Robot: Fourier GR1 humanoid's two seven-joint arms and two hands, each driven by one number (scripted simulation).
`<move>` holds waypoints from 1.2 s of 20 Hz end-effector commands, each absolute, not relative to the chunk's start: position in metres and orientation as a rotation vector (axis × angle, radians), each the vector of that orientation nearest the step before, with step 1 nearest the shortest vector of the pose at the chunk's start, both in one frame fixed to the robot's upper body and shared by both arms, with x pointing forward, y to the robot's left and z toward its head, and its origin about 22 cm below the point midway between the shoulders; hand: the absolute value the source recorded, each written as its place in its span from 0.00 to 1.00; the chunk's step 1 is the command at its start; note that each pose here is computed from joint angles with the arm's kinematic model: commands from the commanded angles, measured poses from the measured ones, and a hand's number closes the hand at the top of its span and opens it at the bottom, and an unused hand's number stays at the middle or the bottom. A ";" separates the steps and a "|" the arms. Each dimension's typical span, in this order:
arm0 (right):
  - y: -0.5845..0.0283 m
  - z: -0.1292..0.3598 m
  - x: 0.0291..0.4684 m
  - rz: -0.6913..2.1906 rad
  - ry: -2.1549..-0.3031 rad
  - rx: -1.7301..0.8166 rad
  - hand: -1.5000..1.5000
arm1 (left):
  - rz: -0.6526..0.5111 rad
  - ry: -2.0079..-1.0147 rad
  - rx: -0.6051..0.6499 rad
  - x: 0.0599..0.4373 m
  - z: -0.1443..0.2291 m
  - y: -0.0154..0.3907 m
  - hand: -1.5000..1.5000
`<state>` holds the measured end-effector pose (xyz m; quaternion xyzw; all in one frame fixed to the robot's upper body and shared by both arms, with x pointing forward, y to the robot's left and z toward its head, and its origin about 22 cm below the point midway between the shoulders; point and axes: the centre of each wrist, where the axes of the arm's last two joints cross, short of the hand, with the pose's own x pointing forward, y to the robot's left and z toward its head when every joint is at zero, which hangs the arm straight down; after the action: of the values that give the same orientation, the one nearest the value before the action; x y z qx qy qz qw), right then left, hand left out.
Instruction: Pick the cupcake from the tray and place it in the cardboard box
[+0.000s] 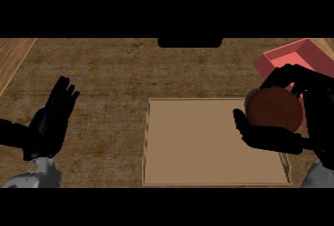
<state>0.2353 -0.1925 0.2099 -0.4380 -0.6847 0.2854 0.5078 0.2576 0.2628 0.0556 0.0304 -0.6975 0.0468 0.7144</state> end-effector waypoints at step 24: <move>-0.384 0.135 0.366 0.986 -1.014 -1.355 1.00 | 0.084 -1.552 0.039 0.267 0.056 0.246 0.50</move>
<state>0.3638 -0.3662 0.1551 -0.5687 -0.5244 0.3546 0.5251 0.2705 0.2529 0.0535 0.0231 -0.7001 0.0448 0.7123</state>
